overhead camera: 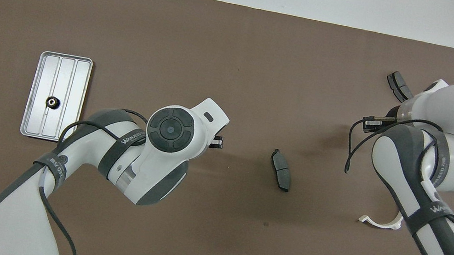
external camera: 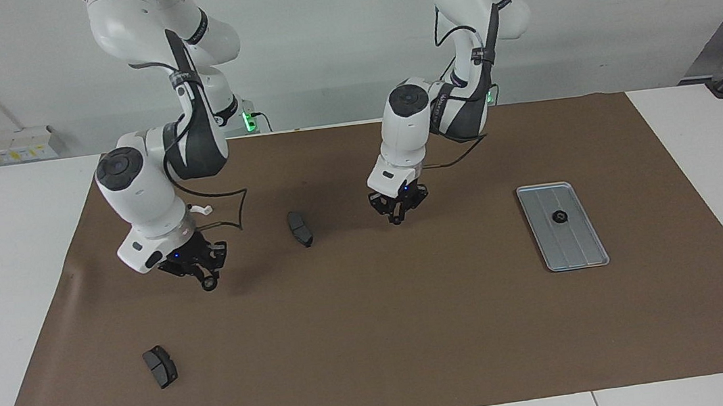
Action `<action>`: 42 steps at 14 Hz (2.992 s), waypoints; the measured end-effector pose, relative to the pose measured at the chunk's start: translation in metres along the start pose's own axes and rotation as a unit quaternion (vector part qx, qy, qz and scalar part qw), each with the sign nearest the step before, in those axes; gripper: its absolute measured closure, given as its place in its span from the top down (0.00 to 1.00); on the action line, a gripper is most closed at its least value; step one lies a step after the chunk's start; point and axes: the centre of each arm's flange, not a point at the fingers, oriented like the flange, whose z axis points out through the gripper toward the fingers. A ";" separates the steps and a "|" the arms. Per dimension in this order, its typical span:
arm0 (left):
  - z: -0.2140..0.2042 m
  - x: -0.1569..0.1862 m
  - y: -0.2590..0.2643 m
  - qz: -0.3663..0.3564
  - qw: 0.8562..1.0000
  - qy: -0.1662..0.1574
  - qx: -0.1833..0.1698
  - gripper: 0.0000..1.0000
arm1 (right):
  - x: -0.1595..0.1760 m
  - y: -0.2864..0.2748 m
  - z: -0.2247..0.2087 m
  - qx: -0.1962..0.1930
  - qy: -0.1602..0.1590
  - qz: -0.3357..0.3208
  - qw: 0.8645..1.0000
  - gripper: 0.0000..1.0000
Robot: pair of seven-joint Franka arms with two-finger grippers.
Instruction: Place bearing gear from tray to pile
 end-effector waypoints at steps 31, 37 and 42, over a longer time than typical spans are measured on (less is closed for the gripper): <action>0.016 0.075 -0.388 -0.045 0.998 -0.010 0.034 0.83 | -0.053 -0.354 -0.034 0.029 0.075 0.088 0.993 1.00; 0.016 0.076 -0.388 -0.045 0.998 -0.002 0.034 0.65 | -0.079 -0.449 0.025 0.000 0.105 0.089 0.991 1.00; 0.013 0.077 -0.388 -0.045 0.998 0.005 0.033 0.41 | -0.068 -0.455 0.066 -0.003 0.089 0.084 0.992 0.67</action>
